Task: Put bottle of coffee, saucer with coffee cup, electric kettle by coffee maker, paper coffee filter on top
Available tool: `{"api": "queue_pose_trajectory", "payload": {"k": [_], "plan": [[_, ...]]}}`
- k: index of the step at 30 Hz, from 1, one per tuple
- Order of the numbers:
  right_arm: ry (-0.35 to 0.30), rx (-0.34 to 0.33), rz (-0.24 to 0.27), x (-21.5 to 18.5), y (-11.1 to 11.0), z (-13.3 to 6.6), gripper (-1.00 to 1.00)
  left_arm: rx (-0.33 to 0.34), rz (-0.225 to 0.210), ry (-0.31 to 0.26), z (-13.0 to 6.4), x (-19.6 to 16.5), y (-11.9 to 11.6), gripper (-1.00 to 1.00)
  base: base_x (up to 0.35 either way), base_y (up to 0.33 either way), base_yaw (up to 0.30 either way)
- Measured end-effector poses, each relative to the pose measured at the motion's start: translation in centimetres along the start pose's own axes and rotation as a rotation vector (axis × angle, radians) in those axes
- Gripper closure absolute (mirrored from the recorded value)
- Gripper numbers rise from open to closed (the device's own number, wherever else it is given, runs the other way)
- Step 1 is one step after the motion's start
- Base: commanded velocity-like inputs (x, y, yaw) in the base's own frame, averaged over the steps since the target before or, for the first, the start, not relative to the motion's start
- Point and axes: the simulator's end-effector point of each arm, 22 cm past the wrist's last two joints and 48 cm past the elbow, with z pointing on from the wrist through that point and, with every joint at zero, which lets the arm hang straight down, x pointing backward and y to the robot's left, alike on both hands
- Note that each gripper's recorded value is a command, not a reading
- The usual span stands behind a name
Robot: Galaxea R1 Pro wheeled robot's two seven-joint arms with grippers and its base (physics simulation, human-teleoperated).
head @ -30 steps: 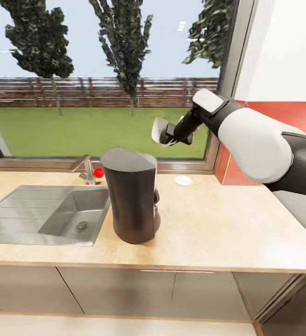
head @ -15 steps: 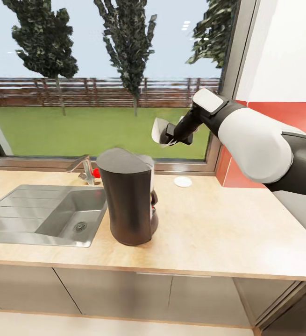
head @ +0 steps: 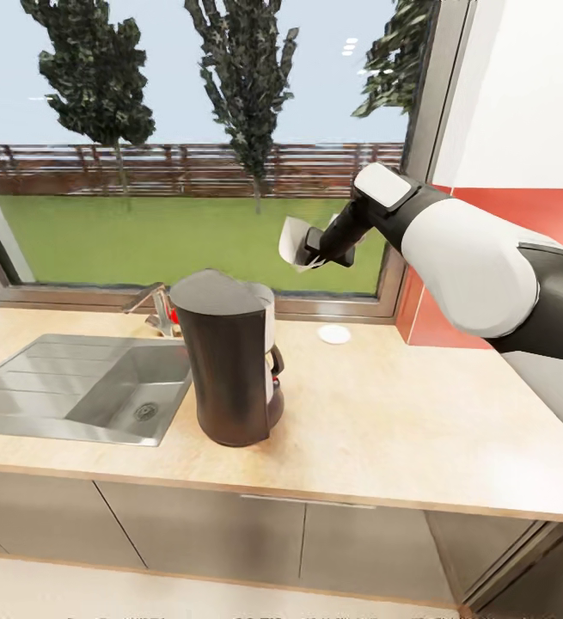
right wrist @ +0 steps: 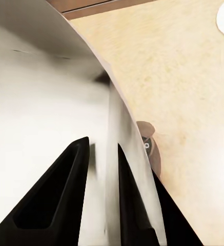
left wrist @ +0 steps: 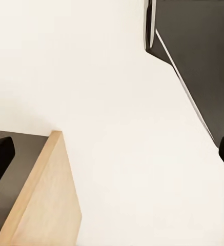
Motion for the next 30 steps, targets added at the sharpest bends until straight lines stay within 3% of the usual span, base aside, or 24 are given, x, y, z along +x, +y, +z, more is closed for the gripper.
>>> {"api": "queue_pose_trajectory", "payload": {"k": [6,10,23,30], "plan": [[0.013,0.000,0.007,0.64,-0.41,0.81,1.00,-0.001,-0.002,-0.005,0.00,-0.16,0.11,-1.00,-0.005,-0.003,0.000],[0.000,-0.007,0.007,0.08,-0.04,0.26,1.00,-0.002,-0.002,-0.005,0.00,-0.15,0.13,-1.00,0.000,0.000,0.021],[-0.006,-0.007,0.004,-0.11,-0.02,0.13,1.00,-0.001,-0.002,-0.005,-0.01,-0.15,0.02,-1.00,0.000,0.000,0.209],[-0.005,-0.006,0.005,-0.06,-0.06,0.17,1.00,-0.001,-0.002,-0.005,-0.01,-0.15,0.01,-1.00,0.000,0.000,0.051]]}}
